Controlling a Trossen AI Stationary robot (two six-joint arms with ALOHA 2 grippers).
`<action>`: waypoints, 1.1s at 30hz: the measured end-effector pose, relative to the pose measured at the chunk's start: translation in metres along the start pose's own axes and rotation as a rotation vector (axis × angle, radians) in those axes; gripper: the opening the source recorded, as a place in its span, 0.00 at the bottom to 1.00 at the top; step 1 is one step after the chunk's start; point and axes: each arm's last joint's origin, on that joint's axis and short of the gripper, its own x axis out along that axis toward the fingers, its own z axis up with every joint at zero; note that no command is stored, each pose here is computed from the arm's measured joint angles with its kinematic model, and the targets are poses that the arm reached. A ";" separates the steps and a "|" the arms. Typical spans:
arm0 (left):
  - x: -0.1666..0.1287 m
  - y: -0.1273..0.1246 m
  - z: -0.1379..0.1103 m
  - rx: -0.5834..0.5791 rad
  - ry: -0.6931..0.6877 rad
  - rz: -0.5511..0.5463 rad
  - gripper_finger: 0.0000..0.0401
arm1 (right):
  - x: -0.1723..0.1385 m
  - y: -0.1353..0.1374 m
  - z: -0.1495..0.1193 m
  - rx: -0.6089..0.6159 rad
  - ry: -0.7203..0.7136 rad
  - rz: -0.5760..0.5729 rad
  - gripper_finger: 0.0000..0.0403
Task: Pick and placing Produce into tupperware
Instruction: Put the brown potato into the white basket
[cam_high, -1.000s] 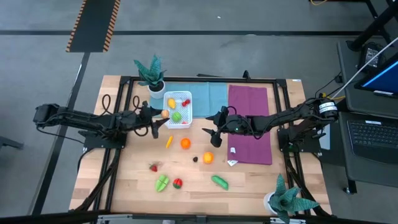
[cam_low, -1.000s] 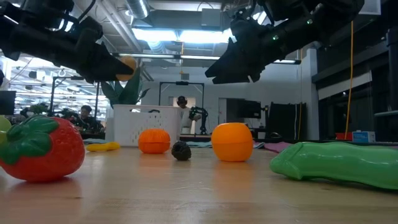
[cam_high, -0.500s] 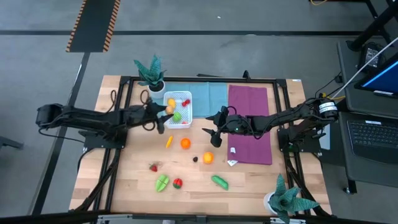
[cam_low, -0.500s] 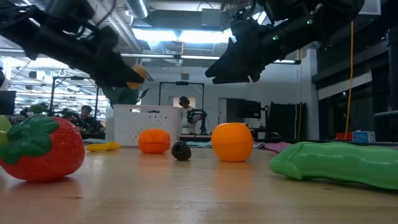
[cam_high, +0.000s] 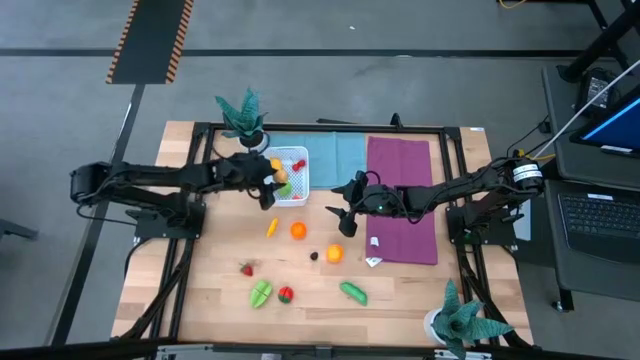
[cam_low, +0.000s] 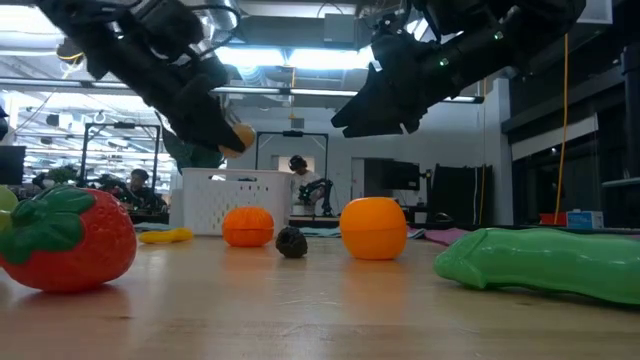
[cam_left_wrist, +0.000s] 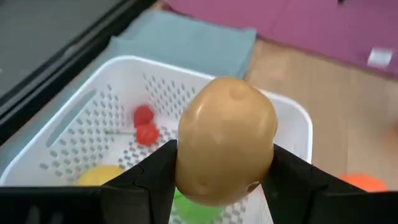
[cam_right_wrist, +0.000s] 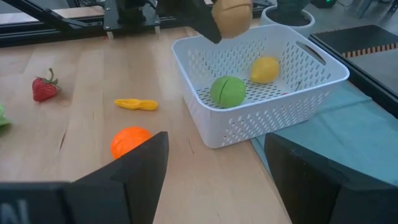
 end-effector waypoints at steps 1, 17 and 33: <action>0.000 0.000 0.002 0.015 0.026 -0.010 0.47 | 0.000 0.000 0.000 0.000 0.000 0.000 0.66; 0.024 -0.007 0.030 0.139 0.353 -0.079 0.47 | 0.000 0.000 0.000 0.002 0.000 0.001 0.66; 0.037 -0.009 0.027 0.163 0.431 -0.103 0.47 | 0.000 0.000 -0.002 -0.004 0.020 -0.002 0.66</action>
